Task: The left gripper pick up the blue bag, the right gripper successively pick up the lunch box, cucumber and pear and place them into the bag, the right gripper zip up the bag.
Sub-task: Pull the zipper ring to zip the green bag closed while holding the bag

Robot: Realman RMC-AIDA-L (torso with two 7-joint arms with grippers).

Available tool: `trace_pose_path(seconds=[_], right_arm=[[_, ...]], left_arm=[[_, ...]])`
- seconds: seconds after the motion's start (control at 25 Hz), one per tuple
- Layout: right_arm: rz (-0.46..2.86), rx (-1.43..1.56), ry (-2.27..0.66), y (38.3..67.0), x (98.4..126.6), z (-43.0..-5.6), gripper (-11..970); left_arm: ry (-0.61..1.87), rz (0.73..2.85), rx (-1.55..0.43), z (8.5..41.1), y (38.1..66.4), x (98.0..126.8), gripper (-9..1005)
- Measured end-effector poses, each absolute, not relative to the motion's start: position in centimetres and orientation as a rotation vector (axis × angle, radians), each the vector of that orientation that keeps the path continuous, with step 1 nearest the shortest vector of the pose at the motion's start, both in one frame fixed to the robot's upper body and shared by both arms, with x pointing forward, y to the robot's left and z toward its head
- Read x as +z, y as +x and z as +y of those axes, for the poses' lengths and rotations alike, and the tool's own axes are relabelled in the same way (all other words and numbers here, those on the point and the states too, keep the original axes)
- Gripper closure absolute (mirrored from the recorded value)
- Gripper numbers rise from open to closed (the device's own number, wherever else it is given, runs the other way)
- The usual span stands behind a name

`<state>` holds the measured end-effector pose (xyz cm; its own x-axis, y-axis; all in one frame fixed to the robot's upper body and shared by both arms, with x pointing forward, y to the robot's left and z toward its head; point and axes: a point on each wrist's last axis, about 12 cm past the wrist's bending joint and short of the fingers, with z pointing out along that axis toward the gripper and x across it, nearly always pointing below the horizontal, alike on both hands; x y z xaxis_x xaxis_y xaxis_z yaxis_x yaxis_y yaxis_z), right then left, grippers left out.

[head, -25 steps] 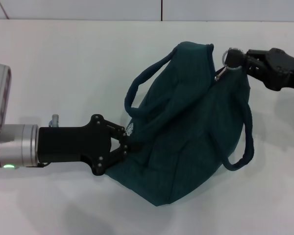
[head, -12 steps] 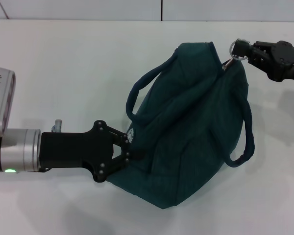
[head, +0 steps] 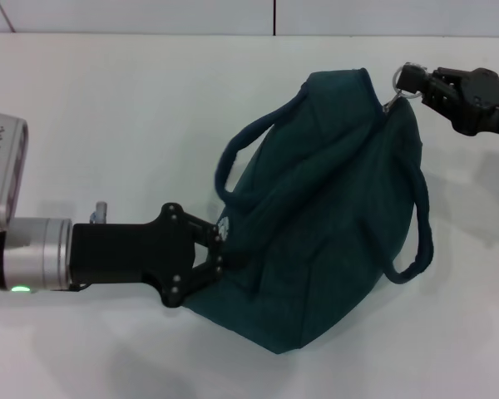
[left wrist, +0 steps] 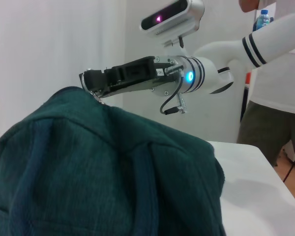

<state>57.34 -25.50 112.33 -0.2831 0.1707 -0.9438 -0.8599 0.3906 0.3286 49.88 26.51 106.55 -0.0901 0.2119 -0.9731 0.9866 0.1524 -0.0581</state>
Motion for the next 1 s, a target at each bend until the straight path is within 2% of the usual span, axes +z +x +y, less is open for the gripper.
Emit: trace_pose_path(seconds=[0.28,0.52,0.76,1.0], right_arm=[[1.5,1.193,-0.684,57.0,112.5,-24.8,950],[1.503,1.191,-0.689,56.8,112.4,-24.8,950],[1.496,1.184,-0.708,56.6,112.2,-24.8,950],[1.493,1.181,-0.717,56.6,112.2,-24.7,950]], left_arm=[[1.017,1.534,-1.084,26.6,50.8,107.5,928],[0.844,1.589,-1.089,28.5,52.0,109.0,814],[0.798,1.647,-1.111,29.2,53.1,111.5,596],[0.895,1.694,-1.156,27.4,54.0,113.0,434]])
